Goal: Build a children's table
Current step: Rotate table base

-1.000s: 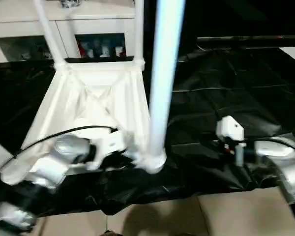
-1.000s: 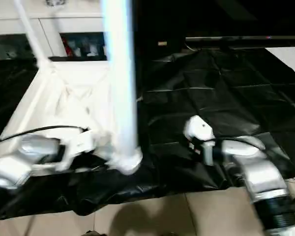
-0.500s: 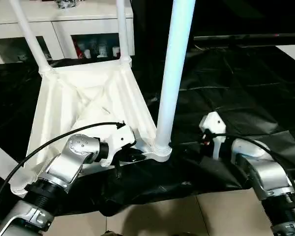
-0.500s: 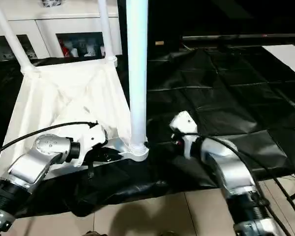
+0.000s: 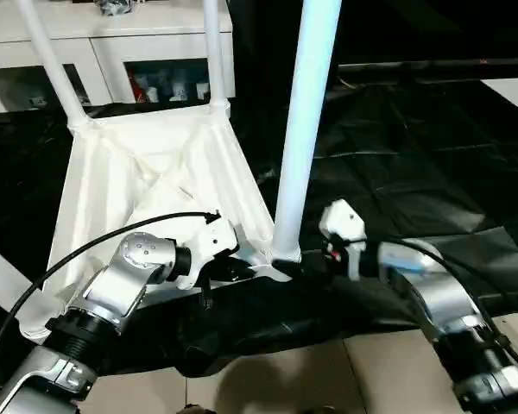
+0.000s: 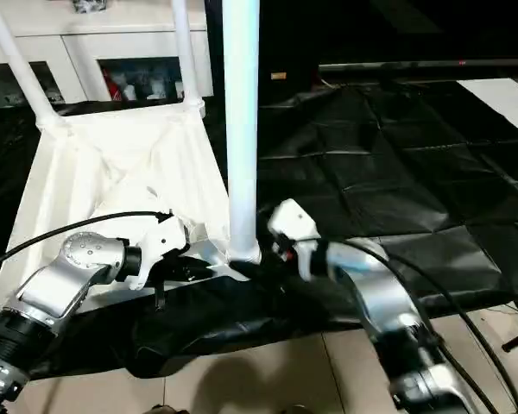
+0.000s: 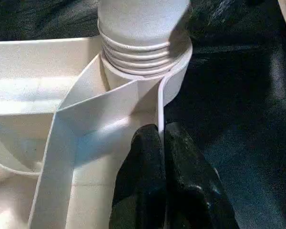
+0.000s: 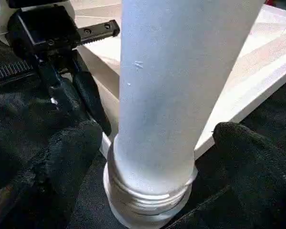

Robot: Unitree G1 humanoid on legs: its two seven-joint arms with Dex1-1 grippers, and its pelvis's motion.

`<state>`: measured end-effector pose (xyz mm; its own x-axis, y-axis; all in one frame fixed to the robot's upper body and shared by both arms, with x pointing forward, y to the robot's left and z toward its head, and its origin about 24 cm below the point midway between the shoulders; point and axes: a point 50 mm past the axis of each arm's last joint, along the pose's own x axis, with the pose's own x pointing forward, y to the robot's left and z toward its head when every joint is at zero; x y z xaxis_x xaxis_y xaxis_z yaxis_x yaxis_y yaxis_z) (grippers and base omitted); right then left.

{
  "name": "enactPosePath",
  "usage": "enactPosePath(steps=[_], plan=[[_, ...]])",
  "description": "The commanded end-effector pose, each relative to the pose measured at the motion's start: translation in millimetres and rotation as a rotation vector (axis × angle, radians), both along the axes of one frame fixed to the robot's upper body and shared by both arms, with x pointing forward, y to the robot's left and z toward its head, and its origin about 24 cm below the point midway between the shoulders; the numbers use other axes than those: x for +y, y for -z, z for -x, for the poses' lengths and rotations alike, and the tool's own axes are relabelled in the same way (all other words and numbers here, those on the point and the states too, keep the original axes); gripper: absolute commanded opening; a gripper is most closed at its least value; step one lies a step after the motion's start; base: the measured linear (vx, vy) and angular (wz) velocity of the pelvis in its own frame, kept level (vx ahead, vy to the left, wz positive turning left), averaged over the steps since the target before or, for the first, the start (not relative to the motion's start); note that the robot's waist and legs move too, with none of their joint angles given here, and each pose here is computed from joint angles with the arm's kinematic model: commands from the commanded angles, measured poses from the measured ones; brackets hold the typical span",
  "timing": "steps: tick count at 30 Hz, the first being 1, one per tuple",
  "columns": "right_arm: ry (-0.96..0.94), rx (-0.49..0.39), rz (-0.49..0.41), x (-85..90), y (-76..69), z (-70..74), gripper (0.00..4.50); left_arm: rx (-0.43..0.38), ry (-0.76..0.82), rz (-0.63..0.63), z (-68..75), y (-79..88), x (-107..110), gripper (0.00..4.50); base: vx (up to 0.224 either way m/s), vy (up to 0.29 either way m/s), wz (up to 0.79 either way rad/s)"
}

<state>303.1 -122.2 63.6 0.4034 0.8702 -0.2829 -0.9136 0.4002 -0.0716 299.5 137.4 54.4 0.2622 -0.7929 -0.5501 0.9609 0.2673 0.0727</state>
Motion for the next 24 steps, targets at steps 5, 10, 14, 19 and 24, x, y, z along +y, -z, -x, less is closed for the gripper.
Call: enactPosePath(steps=[5,10,14,19,24], plan=[[-0.009,-0.012,0.03,0.6,3.1,-3.7,3.74,0.006,-0.019,-0.026,-2.4,2.1,5.1,0.0,0.0,0.0,0.0],[-0.014,-0.015,0.024,4.6,5.1,-5.6,3.34,0.004,-0.033,-0.028,-3.2,1.7,8.0,0.0,0.0,0.0,0.0],[-0.017,-0.017,0.015,6.4,5.3,-6.0,2.96,0.004,-0.035,-0.029,-2.7,1.7,9.7,0.0,0.0,0.0,0.0],[-0.017,-0.015,-0.001,9.6,8.8,-2.8,2.76,0.012,-0.055,-0.018,-2.7,2.5,10.4,0.0,0.0,0.0,0.0],[0.164,0.006,-0.055,11.7,18.5,-4.7,2.73,-0.017,-0.156,0.036,-14.7,-4.2,0.7,0.0,0.0,0.0,0.0]])
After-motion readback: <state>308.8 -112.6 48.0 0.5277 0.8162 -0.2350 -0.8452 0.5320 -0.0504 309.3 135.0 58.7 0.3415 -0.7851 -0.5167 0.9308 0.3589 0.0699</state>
